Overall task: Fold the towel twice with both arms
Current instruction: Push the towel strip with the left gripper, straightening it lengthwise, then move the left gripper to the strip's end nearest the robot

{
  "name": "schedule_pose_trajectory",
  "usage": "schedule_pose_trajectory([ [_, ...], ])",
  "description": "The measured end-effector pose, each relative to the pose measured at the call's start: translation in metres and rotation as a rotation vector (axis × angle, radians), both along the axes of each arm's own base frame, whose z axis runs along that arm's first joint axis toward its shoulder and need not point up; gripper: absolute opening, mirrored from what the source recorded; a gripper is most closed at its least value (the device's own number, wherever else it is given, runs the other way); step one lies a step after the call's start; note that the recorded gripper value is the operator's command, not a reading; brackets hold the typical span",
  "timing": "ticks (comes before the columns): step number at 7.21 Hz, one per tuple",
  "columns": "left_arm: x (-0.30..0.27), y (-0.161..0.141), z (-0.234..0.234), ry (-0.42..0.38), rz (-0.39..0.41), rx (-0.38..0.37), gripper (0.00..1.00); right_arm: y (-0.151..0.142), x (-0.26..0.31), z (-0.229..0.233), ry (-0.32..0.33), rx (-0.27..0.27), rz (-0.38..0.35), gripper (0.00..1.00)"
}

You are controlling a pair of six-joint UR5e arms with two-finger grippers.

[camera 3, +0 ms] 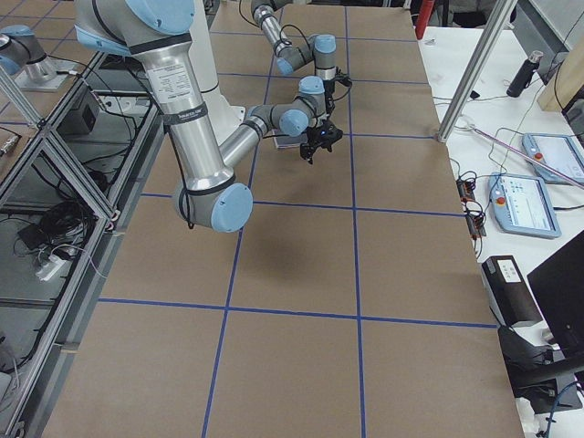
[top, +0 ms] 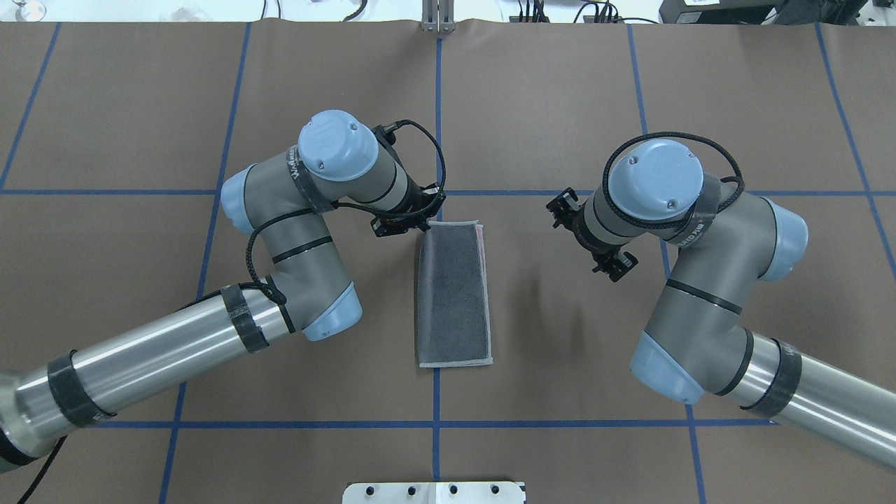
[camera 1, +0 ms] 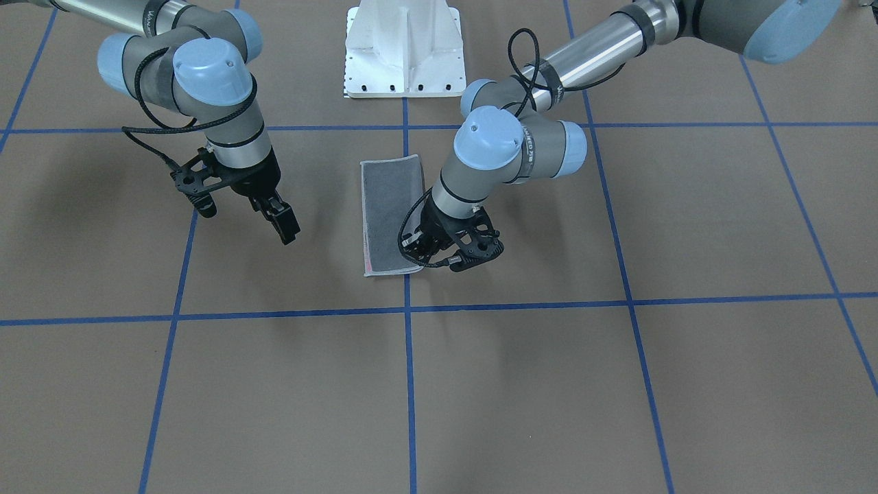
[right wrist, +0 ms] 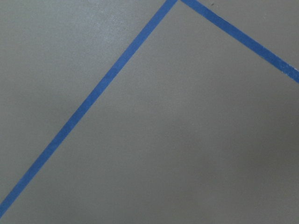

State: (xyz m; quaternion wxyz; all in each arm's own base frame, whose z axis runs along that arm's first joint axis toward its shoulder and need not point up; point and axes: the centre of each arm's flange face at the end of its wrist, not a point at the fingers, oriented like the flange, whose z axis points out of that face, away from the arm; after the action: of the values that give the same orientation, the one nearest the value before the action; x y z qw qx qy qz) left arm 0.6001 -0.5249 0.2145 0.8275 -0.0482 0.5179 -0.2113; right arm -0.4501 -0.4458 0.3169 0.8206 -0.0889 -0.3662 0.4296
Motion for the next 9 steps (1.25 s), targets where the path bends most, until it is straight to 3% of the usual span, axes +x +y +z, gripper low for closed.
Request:
schedule_pose_trajectory([
  [1, 0.001, -0.013, -0.002, -0.003, -0.002, 0.02, 0.72, 0.0, 0.0, 0.0, 0.0, 0.0, 0.0, 1.0],
  [2, -0.002, -0.025, -0.003, -0.01, -0.003, 0.046, 0.82, 0.0, 0.0, -0.001, -0.002, 0.001, 0.001, 1.0],
  [3, -0.009, -0.036, -0.008, -0.01, -0.009, 0.061, 0.86, 0.0, 0.001, -0.003, -0.005, 0.005, 0.003, 1.0],
  [5, -0.025, -0.034, -0.016, 0.012, -0.027, 0.054, 0.86, -0.001, 0.006, -0.012, -0.032, 0.031, 0.01, 1.0],
  [6, -0.037, -0.02, -0.008, 0.032, -0.046, 0.019, 0.87, -0.003, 0.009, -0.016, -0.052, 0.05, 0.02, 1.0],
  [7, -0.046, -0.001, -0.001, 0.051, -0.061, -0.027, 1.0, -0.004, 0.01, -0.017, -0.065, 0.061, 0.027, 1.0],
  [9, -0.056, 0.053, 0.015, 0.087, -0.058, -0.105, 1.0, -0.003, 0.018, -0.009, -0.098, 0.084, 0.034, 1.0],
])
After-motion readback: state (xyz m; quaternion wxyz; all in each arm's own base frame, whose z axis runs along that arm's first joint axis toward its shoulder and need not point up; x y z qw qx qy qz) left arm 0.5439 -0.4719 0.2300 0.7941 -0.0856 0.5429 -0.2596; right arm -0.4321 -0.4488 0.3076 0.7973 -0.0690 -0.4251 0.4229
